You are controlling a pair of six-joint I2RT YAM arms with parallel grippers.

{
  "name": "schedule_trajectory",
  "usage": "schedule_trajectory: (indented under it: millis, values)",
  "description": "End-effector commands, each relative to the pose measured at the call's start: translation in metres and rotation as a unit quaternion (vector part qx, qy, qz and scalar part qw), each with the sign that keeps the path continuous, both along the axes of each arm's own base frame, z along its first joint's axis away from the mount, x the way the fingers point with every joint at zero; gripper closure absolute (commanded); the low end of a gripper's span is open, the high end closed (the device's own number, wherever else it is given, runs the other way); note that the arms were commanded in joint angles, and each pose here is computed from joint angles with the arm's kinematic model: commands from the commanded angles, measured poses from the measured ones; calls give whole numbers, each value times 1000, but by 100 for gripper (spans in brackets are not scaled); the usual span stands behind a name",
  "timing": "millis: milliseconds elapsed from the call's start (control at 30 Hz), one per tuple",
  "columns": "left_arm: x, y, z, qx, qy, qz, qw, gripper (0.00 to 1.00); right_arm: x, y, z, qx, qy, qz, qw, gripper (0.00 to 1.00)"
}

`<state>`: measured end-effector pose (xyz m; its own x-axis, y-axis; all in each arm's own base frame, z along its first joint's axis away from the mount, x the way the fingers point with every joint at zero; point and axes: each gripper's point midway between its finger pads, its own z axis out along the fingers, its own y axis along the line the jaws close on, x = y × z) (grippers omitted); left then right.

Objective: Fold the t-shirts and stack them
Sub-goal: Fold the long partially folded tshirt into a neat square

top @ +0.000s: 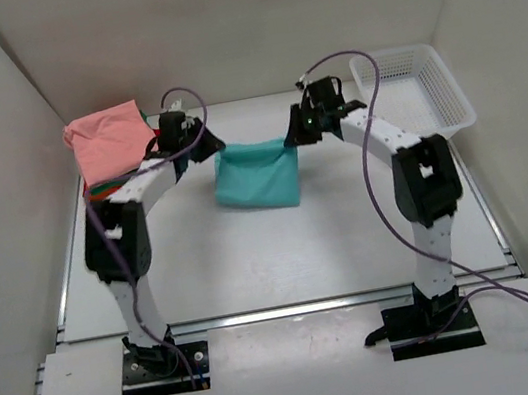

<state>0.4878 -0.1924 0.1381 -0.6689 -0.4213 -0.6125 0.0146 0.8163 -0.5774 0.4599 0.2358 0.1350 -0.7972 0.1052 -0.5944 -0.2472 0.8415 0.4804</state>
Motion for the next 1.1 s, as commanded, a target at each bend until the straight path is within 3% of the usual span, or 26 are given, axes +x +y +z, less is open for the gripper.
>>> schedule_trajectory:
  millis: [0,67,133,300,533,600,733,767,800,833,1067]
  values:
    - [62,16,-7,-20,-26,17,999,63,58,-24,-42,-51,6,-19,998,70]
    - [79,28,-7,-67,-33,40,996,59,83,-27,-37,-45,0,-21,999,57]
    - [77,41,-12,-75,-36,54,995,54,83,-25,-42,-53,6,-19,998,51]
    - [47,65,-36,-2,-16,70,997,47,48,-25,-31,-59,-27,-24,998,46]
    - [25,44,-48,11,7,54,998,39,18,-23,-20,-42,-39,-25,998,42]
    - [22,35,-52,3,16,49,999,42,14,-13,-12,-41,-56,-10,998,59]
    - [13,23,-55,-28,25,44,998,43,7,20,6,5,-91,46,995,69]
    - [11,20,-55,-36,27,41,998,44,10,28,7,16,-89,58,994,75]
    - [8,15,-51,-44,28,36,998,44,7,38,5,30,-81,72,994,91]
    - [-1,8,-49,-52,32,25,998,44,7,51,4,41,-80,86,992,97]
    - [-53,-11,-42,-131,37,1,991,49,-7,104,-29,55,-44,154,986,100]
